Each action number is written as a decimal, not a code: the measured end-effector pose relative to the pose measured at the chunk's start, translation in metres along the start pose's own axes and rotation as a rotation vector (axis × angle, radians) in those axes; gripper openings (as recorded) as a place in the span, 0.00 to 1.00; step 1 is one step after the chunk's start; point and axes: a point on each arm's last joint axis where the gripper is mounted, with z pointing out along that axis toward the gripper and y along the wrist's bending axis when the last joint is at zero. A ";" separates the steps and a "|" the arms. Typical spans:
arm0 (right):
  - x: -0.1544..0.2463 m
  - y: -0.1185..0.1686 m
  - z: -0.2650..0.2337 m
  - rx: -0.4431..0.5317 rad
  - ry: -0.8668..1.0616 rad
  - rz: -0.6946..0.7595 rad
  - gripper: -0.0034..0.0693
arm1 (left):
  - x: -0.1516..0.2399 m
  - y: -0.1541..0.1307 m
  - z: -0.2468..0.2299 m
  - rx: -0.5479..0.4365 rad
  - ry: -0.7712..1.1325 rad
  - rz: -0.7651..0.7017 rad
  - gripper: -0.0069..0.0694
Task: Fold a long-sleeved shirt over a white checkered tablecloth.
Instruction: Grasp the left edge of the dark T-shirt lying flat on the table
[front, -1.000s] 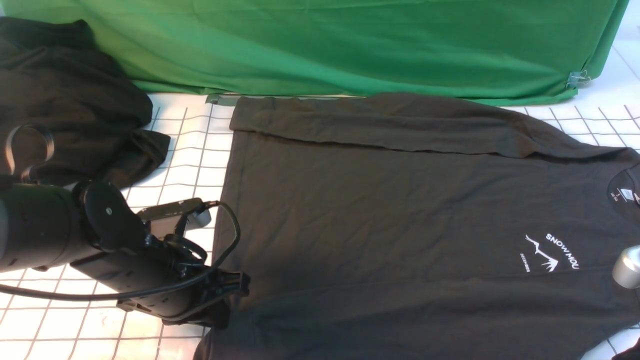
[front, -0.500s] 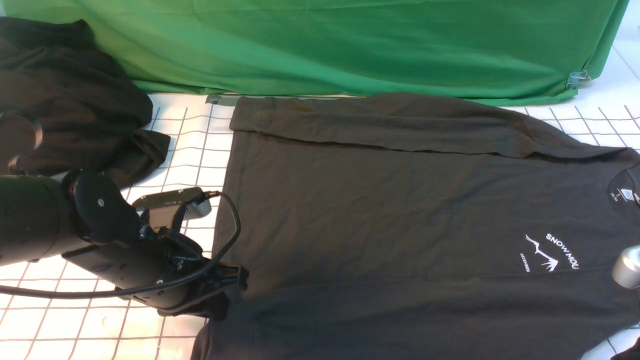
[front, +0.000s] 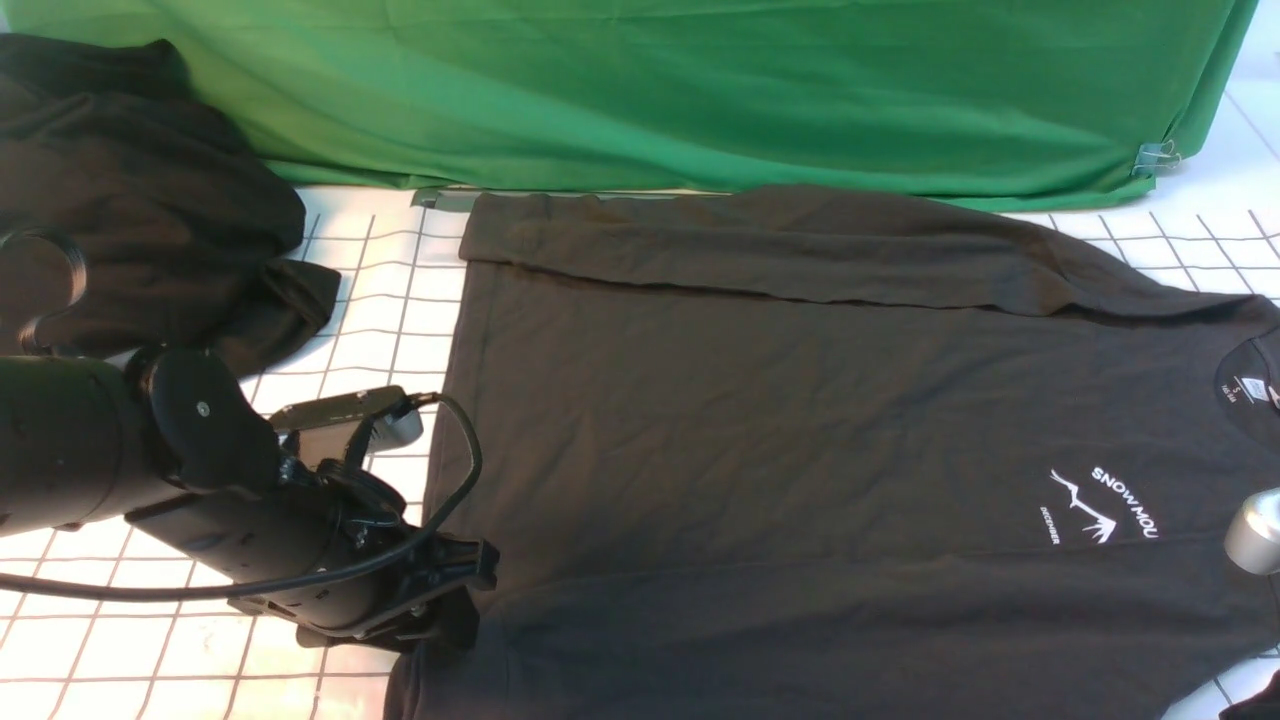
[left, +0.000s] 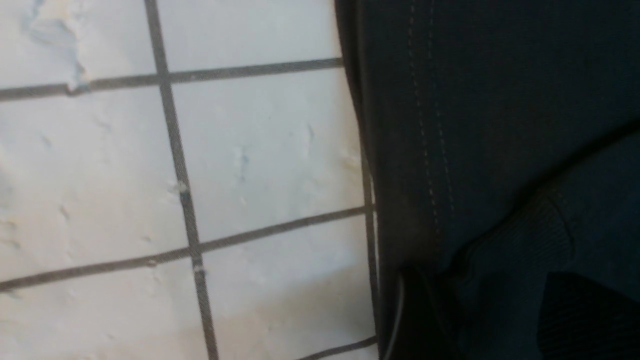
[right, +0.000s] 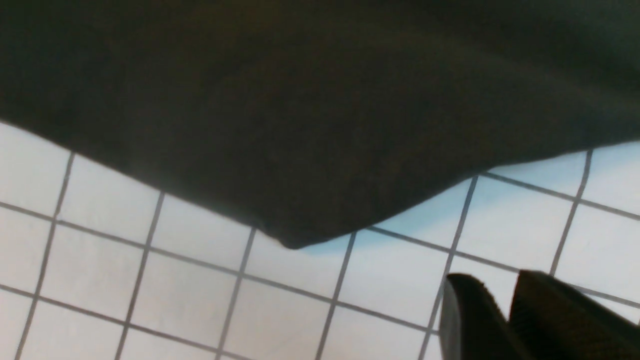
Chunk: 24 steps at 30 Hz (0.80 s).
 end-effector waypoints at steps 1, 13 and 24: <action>0.000 0.000 0.000 0.000 0.000 0.000 0.22 | 0.000 0.000 0.000 0.000 0.000 0.000 0.46; 0.000 0.000 0.000 -0.001 -0.001 0.025 0.24 | 0.000 0.000 0.000 0.000 0.004 0.002 0.11; 0.000 0.000 0.000 -0.001 -0.001 0.027 0.25 | -0.001 -0.002 -0.002 0.005 0.019 0.004 0.19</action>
